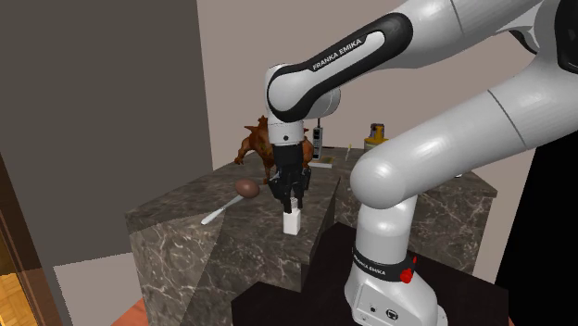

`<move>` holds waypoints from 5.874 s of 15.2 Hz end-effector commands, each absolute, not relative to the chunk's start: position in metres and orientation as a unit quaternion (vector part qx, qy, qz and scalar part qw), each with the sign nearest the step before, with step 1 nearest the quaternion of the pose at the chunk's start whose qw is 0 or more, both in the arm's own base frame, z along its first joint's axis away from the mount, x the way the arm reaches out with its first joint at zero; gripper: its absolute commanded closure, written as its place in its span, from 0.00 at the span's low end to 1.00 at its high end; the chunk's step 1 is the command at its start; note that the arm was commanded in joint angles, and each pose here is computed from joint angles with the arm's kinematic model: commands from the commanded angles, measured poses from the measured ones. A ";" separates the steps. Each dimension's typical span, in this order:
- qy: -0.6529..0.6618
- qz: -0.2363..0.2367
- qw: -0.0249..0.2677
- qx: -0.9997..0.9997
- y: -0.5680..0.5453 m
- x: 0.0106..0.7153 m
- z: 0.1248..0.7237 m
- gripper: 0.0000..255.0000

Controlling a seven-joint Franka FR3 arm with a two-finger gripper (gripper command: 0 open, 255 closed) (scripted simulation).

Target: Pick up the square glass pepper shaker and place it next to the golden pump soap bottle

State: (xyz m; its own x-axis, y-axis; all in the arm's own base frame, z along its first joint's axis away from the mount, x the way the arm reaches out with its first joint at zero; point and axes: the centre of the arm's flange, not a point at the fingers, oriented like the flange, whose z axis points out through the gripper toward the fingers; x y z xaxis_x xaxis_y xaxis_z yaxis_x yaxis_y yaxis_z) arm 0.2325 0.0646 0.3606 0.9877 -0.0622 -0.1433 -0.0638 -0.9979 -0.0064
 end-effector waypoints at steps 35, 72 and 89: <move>0.032 0.072 0.005 -0.997 0.065 0.232 0.519 1.00; 0.032 0.072 0.005 -0.997 -0.106 0.252 0.643 1.00; 0.032 0.072 0.005 -0.997 -0.329 0.277 0.643 1.00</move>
State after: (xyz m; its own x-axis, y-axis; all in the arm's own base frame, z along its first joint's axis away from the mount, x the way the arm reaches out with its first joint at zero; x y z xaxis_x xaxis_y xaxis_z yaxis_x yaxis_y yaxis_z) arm 0.2756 -0.3171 0.6413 0.9877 -0.0631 -0.1433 -0.0648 -0.9979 -0.0078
